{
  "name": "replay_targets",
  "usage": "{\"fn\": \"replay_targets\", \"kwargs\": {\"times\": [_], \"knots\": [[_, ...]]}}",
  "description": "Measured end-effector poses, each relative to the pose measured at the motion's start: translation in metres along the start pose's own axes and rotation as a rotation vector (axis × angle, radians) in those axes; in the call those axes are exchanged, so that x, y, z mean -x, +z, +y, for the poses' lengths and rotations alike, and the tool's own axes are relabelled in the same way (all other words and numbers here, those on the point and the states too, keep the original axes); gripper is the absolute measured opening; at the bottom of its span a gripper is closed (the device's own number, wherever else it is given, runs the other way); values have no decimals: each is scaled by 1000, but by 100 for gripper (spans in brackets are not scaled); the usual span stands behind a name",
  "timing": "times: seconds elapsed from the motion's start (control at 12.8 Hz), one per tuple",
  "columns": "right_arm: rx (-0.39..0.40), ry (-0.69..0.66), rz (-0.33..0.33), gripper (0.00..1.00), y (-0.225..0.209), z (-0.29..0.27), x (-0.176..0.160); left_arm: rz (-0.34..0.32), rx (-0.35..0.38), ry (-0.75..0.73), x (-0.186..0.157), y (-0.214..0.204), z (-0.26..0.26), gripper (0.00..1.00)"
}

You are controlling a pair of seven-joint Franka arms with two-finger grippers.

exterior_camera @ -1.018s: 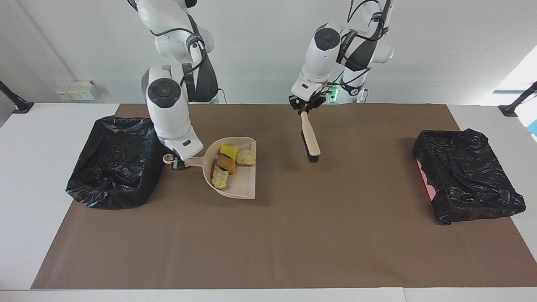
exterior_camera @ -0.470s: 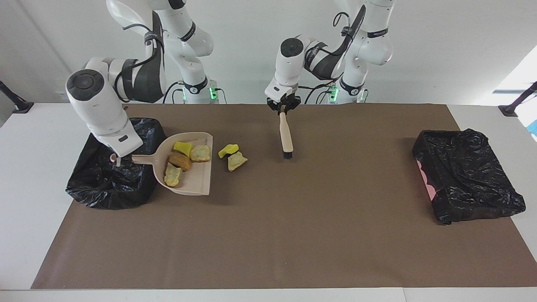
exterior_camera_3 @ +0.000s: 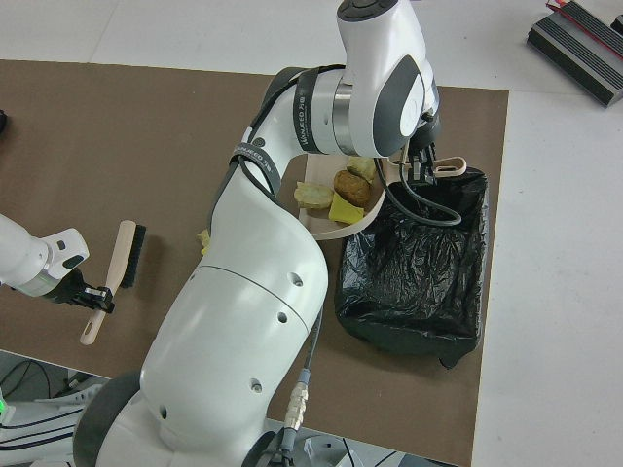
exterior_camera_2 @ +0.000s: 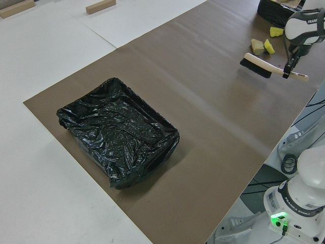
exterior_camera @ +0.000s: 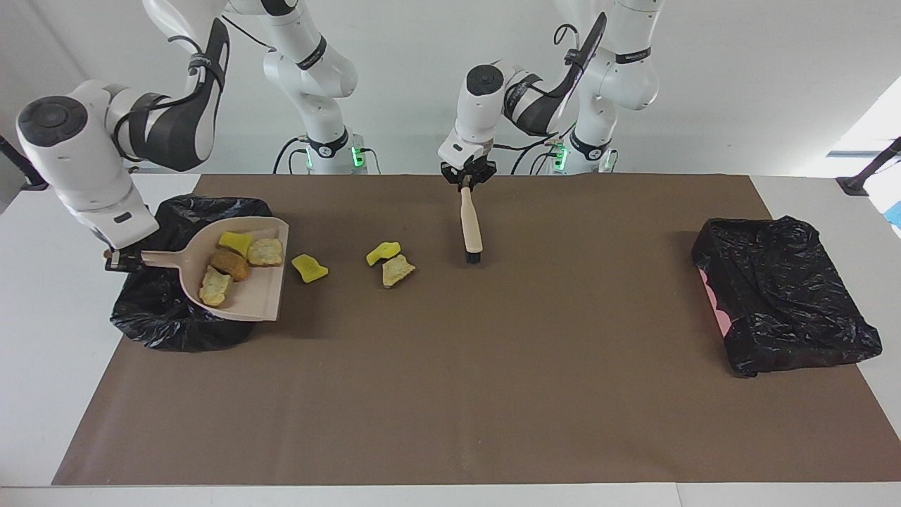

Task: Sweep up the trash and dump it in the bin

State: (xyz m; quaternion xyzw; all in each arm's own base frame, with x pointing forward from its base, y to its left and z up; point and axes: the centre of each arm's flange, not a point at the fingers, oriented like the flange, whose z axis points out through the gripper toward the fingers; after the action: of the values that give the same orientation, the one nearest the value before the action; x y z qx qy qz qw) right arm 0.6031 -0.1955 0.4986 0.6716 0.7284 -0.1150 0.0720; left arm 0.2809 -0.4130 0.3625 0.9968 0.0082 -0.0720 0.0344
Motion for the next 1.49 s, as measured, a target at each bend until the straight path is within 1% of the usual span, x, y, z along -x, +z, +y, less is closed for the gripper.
{"fn": "replay_targets", "kwargs": {"times": [0.16, 0.23, 0.39, 0.63, 0.7, 0.78, 0.86, 1.02, 1.1, 1.17, 1.25, 1.33, 1.41, 1.49], "knots": [[0, -15, -30, 32, 5, -17, 39, -6, -4, -12, -2, 8, -1, 27], [-6, -14, -60, 32, 8, -25, 56, -10, -5, -25, -2, 11, -1, 27], [-8, -35, -124, 32, 14, -39, 75, -15, -9, -41, -1, 14, -3, 27], [32, -86, -201, 32, 21, -51, 70, -15, -10, -46, -1, 15, -4, 27], [31, -114, -230, 32, 25, -56, 64, -15, -9, -45, -1, 15, -4, 30], [23, -144, -260, 32, 28, -60, 56, -14, -9, -45, -1, 15, -4, 30], [13, -167, -298, 32, 29, -62, 46, -14, -9, -45, -1, 15, -4, 37], [13, -149, -394, 32, 23, -60, 16, -14, -9, -45, -1, 15, -4, 61], [24, -121, -421, 32, 19, -61, 6, -14, -8, -47, -2, 15, -5, 74], [29, -98, -433, 32, 17, -64, 5, -13, -7, -53, -4, 14, -6, 81], [32, -77, -447, 32, 13, -70, 8, -11, -2, -64, -9, 11, -8, 81], [36, -57, -469, 32, 8, -75, 12, -7, 6, -86, -19, 7, -13, 88], [44, -35, -494, 32, 1, -80, 17, -2, 15, -116, -34, 0, -22, 92], [54, -14, -517, 32, -7, -86, 21, 1, 21, -135, -50, -7, -34, 92]]}}
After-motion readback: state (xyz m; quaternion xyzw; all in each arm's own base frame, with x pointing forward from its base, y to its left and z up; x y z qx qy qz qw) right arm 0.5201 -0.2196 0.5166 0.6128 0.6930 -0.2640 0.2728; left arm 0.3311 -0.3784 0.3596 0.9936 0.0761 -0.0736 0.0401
